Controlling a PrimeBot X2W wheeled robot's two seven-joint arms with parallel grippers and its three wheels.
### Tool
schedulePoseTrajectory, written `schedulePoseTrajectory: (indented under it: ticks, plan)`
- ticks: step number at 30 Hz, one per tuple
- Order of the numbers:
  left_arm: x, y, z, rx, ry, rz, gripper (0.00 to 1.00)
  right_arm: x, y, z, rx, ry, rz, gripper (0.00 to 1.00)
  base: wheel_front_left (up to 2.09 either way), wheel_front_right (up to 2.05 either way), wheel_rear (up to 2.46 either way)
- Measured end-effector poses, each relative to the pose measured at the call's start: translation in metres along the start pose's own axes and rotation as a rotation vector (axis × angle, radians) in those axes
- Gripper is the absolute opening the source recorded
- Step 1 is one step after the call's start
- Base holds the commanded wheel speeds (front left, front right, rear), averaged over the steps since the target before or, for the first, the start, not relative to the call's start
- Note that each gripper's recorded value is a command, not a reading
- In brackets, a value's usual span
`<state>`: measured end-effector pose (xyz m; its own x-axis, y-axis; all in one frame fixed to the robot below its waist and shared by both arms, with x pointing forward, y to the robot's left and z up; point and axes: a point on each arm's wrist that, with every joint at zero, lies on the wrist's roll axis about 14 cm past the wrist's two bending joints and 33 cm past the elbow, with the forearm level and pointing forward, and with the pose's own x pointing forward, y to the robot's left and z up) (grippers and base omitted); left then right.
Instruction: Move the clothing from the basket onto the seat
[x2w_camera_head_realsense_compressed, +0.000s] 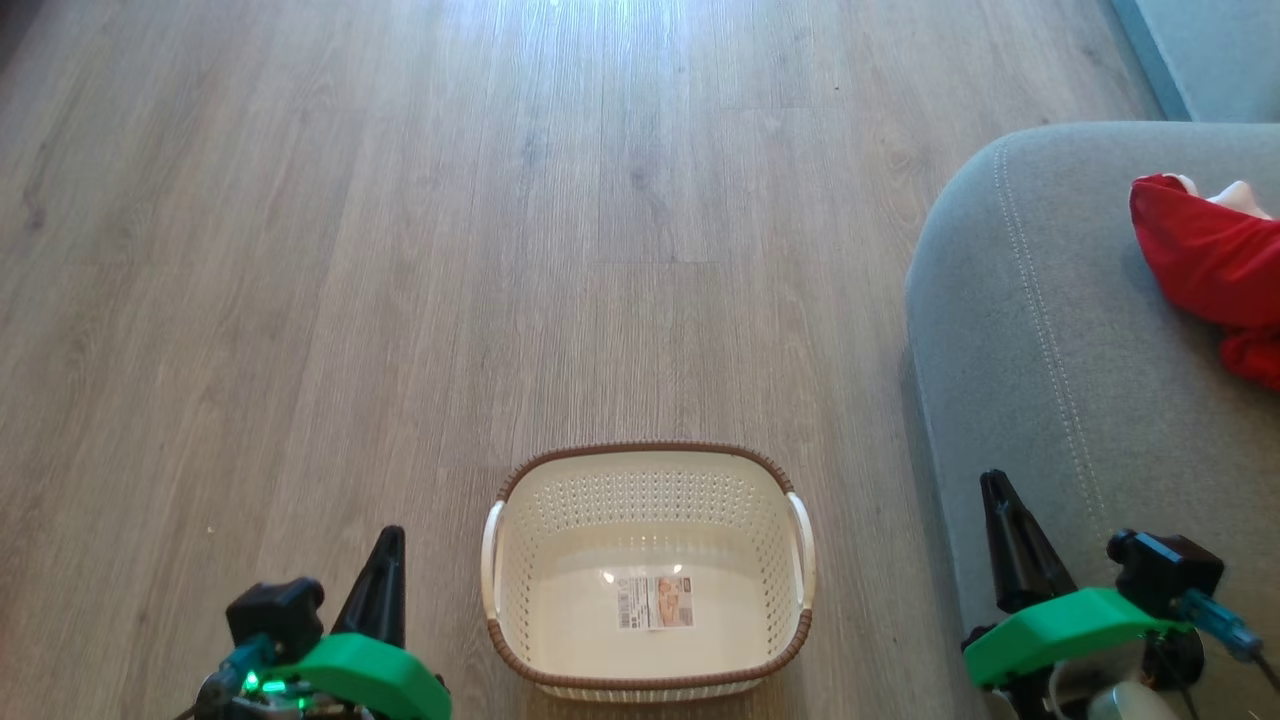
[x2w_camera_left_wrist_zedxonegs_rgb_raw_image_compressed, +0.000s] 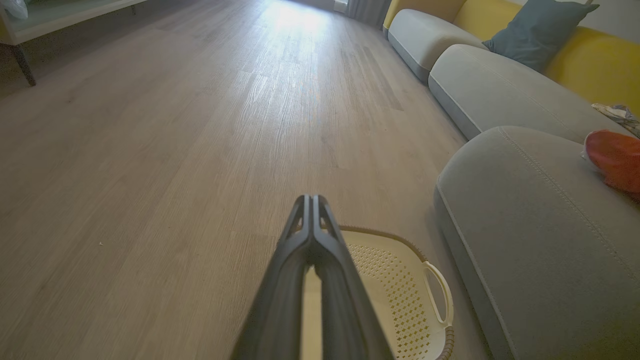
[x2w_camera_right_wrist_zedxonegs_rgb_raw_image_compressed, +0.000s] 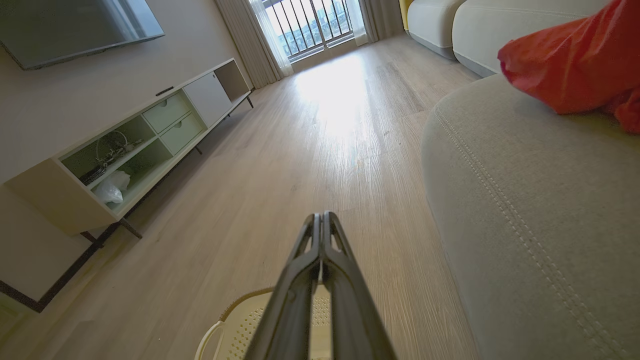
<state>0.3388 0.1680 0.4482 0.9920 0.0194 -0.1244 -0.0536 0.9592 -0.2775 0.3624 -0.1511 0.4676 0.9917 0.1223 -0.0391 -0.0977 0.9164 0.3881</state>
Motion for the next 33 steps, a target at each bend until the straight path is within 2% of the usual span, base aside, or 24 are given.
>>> schedulePoseTrajectory:
  ticks: [33]
  plan:
    - [0.006,0.013,-0.003,-0.352,0.057,0.057,0.00,-0.002,-0.022,0.001,0.323,0.007,-0.110,0.00,0.00,0.00,0.00]
